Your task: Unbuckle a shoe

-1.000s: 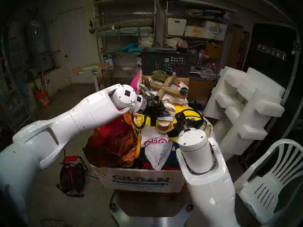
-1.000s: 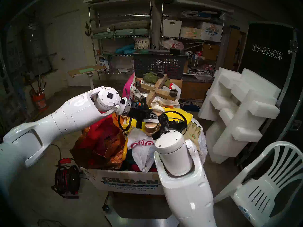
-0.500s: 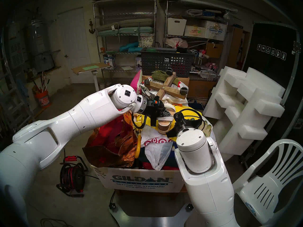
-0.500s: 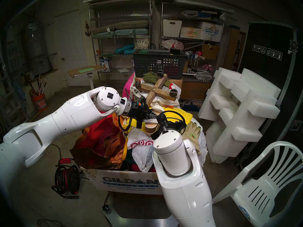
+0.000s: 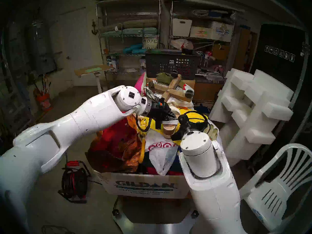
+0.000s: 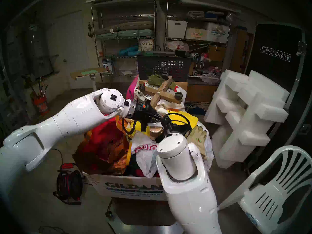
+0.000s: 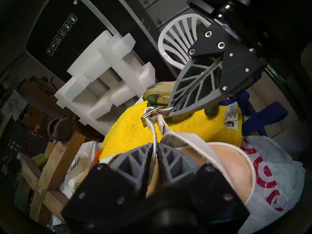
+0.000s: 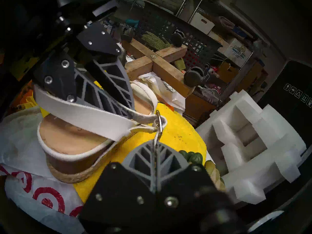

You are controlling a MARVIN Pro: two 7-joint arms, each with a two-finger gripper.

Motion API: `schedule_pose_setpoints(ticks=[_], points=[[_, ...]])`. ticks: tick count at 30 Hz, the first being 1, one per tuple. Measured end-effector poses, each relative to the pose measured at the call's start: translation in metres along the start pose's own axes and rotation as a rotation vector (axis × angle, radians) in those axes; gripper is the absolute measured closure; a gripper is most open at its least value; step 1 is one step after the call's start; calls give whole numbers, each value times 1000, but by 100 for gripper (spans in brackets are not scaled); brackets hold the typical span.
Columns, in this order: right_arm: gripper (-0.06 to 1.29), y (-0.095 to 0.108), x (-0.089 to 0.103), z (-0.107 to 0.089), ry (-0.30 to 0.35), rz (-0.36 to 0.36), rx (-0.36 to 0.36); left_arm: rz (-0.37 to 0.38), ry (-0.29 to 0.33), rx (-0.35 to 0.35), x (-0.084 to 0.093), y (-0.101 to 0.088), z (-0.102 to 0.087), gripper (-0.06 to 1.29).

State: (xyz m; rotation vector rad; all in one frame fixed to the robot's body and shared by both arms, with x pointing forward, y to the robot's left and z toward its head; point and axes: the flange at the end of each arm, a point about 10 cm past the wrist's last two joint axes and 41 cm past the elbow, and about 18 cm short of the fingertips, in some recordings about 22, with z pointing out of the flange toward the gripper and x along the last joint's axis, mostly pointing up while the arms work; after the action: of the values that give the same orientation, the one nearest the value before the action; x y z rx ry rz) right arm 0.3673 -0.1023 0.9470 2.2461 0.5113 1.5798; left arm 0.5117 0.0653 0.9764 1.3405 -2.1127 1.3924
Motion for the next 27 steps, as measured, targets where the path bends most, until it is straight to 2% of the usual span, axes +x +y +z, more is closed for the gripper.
schedule_pose_setpoints(ticks=[6, 22, 27], points=[[125, -1, 1, 0, 4, -1, 5, 2, 0, 5, 0, -3, 0, 100], [125, -2, 3, -1, 9, -1, 7, 26, 5, 8, 2, -7, 1, 86], [125, -1, 3, -1, 9, 0, 7, 55, -1, 13, 3, -9, 1, 75]])
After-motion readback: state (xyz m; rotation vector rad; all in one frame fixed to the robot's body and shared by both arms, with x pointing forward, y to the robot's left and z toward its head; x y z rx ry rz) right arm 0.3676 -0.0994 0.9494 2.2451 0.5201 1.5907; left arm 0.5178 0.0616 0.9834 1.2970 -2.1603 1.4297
